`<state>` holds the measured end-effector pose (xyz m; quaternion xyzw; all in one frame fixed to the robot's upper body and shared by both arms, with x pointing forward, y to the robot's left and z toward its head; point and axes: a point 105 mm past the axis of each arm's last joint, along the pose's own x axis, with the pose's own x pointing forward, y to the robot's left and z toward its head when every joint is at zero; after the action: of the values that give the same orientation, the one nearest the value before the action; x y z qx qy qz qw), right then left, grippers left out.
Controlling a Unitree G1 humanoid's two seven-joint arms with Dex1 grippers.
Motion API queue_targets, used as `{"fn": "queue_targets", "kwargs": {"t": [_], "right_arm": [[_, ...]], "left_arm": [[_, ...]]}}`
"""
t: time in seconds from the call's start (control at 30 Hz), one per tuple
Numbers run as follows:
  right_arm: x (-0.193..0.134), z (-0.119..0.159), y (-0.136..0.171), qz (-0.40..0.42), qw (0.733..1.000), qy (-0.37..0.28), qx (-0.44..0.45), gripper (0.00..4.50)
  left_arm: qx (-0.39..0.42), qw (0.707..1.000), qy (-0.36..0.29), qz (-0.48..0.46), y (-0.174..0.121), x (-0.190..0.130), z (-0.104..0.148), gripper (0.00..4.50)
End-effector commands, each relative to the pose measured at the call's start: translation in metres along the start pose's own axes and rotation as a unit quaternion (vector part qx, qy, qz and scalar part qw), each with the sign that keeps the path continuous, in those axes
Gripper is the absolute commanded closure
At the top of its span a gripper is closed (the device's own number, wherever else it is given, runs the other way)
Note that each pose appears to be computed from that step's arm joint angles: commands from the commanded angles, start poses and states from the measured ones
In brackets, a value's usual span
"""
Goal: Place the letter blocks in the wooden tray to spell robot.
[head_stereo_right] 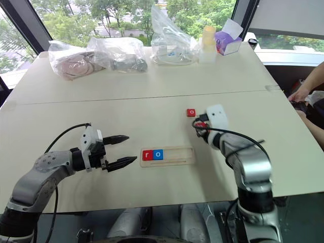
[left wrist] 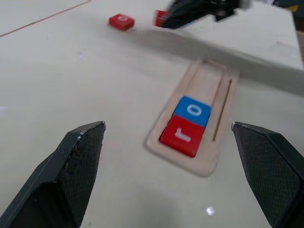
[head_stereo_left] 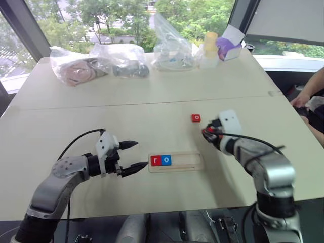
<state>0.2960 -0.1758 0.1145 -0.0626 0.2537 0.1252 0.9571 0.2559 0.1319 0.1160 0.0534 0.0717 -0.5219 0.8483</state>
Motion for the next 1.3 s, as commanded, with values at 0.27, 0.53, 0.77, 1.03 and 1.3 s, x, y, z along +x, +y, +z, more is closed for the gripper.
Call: {"fn": "queue_targets", "kwargs": {"t": [0.27, 0.53, 0.77, 1.03, 1.3], "right_arm": [[-0.027, -0.030, -0.014, -0.082, 0.991, 0.028, 0.097, 3.35], [-0.026, -0.024, -0.014, -0.062, 0.995, 0.022, 0.077, 1.37], [-0.048, 0.002, -0.001, 0.160, 0.972, 0.021, -0.173, 0.01], [-0.032, -0.008, -0.049, 0.271, 0.919, 0.020, -0.286, 0.01], [-0.005, -0.025, -0.071, 0.306, 0.900, 0.047, -0.306, 0.01]], "left_arm": [[0.017, 0.999, -0.009, -0.040, 0.004, 0.009, 0.009, 0.00], [0.025, 0.999, -0.006, -0.042, 0.007, 0.010, 0.011, 0.00], [0.030, 0.999, -0.004, -0.040, 0.009, 0.009, 0.014, 0.00], [0.035, 0.999, -0.010, -0.038, 0.009, 0.013, 0.018, 0.00], [0.035, 0.999, -0.011, -0.030, 0.006, 0.011, 0.020, 0.00]]}}
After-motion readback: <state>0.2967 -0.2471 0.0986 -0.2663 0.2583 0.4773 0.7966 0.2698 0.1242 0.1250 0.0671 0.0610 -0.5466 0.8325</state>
